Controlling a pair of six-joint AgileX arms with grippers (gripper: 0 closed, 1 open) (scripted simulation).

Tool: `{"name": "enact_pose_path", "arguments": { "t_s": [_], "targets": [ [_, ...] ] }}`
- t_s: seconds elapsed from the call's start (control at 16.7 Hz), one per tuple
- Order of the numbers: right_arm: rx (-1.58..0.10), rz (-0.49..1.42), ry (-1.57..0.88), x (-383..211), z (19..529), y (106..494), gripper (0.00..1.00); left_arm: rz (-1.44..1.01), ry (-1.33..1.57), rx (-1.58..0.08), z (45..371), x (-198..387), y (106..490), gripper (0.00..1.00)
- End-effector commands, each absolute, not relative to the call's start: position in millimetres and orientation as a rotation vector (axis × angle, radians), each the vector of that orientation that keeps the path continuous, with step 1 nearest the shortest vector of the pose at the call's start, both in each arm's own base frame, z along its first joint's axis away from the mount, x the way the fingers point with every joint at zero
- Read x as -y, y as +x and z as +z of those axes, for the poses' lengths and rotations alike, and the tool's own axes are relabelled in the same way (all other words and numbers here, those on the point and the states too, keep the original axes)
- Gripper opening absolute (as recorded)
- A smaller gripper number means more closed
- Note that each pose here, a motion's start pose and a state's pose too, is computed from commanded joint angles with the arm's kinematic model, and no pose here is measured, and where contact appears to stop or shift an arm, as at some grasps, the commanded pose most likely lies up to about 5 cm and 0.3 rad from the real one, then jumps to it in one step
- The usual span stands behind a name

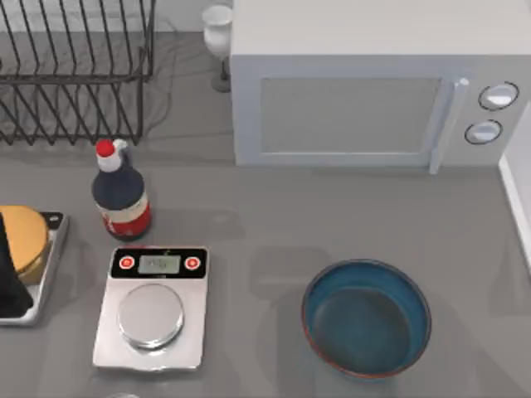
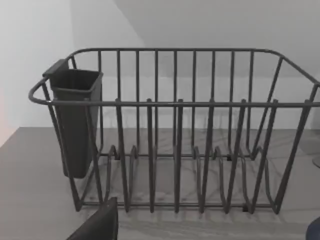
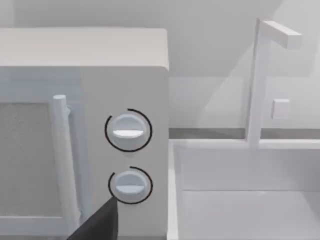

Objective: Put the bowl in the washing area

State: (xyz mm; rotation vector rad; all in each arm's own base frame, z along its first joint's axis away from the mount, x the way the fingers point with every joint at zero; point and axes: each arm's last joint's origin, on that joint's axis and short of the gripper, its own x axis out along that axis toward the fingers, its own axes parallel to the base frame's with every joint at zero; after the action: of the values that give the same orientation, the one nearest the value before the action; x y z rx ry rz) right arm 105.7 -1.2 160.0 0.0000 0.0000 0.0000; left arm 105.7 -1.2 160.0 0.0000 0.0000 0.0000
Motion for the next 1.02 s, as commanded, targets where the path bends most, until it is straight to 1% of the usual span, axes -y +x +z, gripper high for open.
{"name": "enact_pose_path", "arguments": {
  "t_s": [0.24, 0.36, 0.48, 0.66, 0.84, 1.02],
  "targets": [
    [-0.030, 0.018, 0.016, -0.7, 165.7, 105.7, 1.00, 0.000, 0.000, 0.000, 160.0, 1.2, 105.7, 1.00],
    [-0.097, 0.051, 0.049, -4.5, 178.5, 106.6, 1.00, 0.000, 0.000, 0.000, 160.0, 1.2, 105.7, 1.00],
    [-0.206, 0.090, 0.091, -10.2, 195.7, 110.3, 1.00, 0.000, 0.000, 0.000, 160.0, 1.2, 105.7, 1.00],
    [-0.459, 0.141, 0.147, -23.6, 220.6, 126.6, 1.00, 0.000, 0.000, 0.000, 160.0, 1.2, 105.7, 1.00],
    [-0.784, 0.159, 0.169, -46.1, 235.3, 156.1, 1.00, 0.000, 0.000, 0.000, 160.0, 1.2, 105.7, 1.00],
    [-1.093, 0.135, 0.148, -76.9, 238.4, 188.0, 1.00, 0.000, 0.000, 0.000, 160.0, 1.2, 105.7, 1.00]
  ]
}}
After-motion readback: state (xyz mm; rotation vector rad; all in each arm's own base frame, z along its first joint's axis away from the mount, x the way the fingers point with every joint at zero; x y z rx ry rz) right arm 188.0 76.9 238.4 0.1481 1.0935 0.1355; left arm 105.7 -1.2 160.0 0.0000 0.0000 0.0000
